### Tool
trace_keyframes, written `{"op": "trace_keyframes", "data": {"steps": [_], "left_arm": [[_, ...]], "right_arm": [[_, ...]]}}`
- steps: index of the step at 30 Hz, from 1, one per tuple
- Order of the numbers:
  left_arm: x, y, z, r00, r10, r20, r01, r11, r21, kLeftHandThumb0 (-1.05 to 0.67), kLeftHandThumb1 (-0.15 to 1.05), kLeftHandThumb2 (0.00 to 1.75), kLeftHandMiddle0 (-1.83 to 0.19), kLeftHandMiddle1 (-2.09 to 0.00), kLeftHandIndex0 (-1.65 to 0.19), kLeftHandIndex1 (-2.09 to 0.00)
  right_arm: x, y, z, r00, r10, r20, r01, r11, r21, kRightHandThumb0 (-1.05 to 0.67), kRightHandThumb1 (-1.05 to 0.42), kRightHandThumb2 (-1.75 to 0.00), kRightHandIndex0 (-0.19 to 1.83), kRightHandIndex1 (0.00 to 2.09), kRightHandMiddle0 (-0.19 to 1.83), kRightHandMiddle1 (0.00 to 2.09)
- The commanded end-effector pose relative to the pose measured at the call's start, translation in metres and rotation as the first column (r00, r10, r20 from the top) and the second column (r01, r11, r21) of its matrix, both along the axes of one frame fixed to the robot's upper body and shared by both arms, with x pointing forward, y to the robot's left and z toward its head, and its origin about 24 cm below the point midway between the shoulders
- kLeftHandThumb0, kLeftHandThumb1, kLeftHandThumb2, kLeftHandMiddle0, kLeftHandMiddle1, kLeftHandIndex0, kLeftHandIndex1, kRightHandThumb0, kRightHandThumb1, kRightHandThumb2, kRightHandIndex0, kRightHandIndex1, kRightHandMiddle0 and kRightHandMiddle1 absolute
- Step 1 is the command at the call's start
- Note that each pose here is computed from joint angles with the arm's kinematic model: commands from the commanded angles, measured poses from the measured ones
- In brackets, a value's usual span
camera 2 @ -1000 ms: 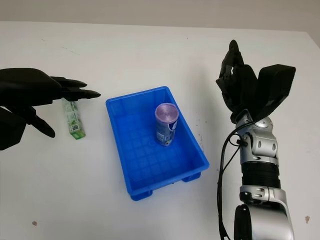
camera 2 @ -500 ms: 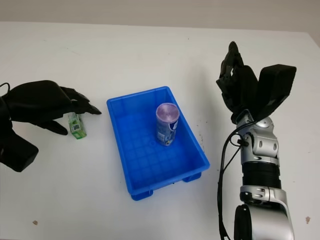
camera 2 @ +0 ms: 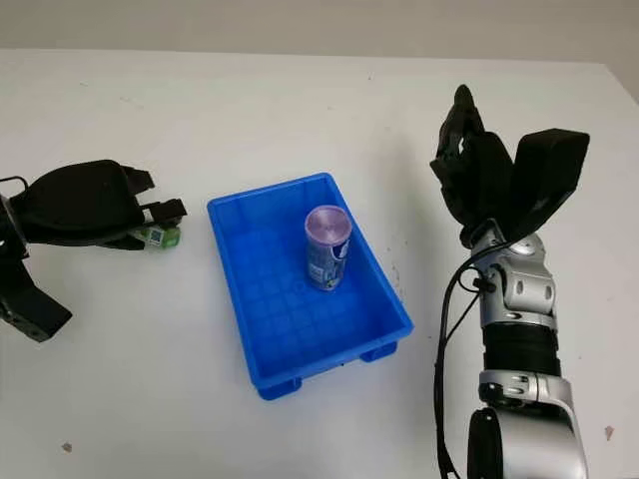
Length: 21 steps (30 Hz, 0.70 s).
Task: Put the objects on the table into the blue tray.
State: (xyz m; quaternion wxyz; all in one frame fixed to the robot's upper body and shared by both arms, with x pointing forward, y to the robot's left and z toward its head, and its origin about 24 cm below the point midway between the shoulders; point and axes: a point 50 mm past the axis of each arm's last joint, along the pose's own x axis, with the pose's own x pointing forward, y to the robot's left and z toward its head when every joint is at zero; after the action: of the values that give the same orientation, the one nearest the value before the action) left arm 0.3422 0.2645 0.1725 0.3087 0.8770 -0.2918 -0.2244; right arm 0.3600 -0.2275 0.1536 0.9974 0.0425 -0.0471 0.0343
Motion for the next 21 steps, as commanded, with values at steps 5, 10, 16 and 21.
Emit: {"op": "trace_keyframes", "data": {"steps": [5, 10, 16, 21], "left_arm": [[0.001, 0.006, 0.003, 0.997, 0.077, -0.012, -0.078, 0.996, -0.050, -0.53, 1.05, 0.47, -1.01, -2.09, -0.38, -2.09], [0.007, 0.011, 0.024, 0.988, 0.153, 0.035, -0.133, 0.937, -0.323, -0.48, 1.05, 0.36, -0.77, -2.09, -0.26, -2.09], [0.014, -0.002, 0.086, 0.972, 0.210, 0.107, -0.090, 0.750, -0.655, -0.49, 1.05, 0.36, -0.69, -2.09, -0.24, -2.09], [-0.001, -0.028, 0.130, 0.997, 0.068, 0.037, -0.004, 0.522, -0.853, -0.50, 1.05, 0.40, -0.71, -2.09, -0.35, -2.09]], "right_arm": [[-0.001, -0.001, 0.004, 1.000, -0.002, 0.012, 0.002, 1.000, -0.011, -0.67, -1.05, -0.86, -0.19, 0.00, -0.19, 0.00], [-0.001, -0.002, 0.004, 1.000, 0.003, 0.009, -0.003, 1.000, -0.016, -0.67, -1.05, -0.86, -0.19, 0.00, -0.19, 0.00], [-0.001, -0.001, 0.004, 1.000, 0.003, 0.001, -0.003, 1.000, -0.017, -0.65, -1.05, -0.85, -0.19, 0.00, -0.19, 0.00], [-0.001, 0.001, 0.003, 1.000, 0.007, 0.002, -0.007, 1.000, -0.017, -0.65, -1.05, -0.86, -0.19, 0.00, -0.19, 0.00]]}}
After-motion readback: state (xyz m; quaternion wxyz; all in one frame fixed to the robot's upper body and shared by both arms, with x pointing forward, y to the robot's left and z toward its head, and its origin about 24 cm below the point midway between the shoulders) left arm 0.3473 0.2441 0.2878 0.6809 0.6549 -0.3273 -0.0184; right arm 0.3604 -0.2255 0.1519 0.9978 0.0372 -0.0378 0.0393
